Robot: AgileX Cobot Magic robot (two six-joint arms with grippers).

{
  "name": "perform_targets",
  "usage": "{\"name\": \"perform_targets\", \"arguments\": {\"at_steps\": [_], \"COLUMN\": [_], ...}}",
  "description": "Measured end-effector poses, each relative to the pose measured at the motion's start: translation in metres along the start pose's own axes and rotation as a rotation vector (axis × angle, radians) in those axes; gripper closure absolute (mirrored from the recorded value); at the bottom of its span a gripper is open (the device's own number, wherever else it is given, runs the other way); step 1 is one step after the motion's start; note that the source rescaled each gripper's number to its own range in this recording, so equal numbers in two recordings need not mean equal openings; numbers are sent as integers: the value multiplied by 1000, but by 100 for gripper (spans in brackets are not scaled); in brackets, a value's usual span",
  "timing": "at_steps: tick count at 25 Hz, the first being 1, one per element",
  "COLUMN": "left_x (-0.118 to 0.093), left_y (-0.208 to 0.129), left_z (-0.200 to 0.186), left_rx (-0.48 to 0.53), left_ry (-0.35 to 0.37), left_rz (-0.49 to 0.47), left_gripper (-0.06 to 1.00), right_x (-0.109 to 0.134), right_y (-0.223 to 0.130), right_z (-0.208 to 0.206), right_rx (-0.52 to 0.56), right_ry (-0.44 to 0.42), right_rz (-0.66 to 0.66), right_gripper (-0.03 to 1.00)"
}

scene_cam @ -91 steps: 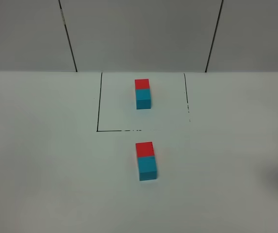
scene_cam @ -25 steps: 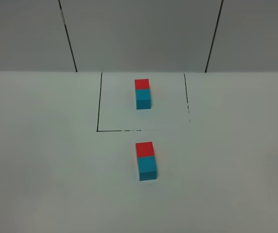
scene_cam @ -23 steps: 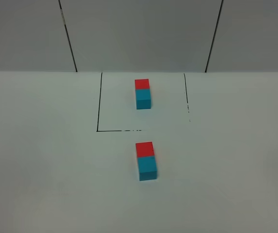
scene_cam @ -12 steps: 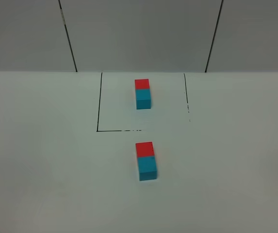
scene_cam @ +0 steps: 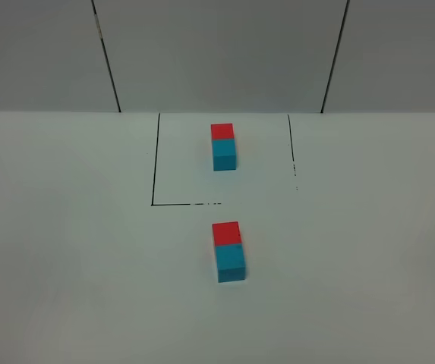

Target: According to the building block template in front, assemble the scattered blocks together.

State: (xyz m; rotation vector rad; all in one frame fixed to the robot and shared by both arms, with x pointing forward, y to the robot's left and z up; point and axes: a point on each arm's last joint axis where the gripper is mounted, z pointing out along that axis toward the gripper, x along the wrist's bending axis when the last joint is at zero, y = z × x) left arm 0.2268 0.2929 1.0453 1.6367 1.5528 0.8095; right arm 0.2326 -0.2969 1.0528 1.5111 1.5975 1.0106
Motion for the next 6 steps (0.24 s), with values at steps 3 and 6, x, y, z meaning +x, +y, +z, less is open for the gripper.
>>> {"name": "perform_targets", "arguments": {"at_steps": [3,6], "left_x": [0,0], "left_y": [0,0], "left_z": [0,0], "left_rx": [0,0], "left_ry": [0,0], "left_rz": [0,0], "left_gripper": [33,33], "right_x": [0,0], "right_y": [0,0], "right_z": [0,0], "right_rx": [0,0], "right_ry": [0,0], "right_rz": [0,0], "right_gripper": [-3,-3]}}
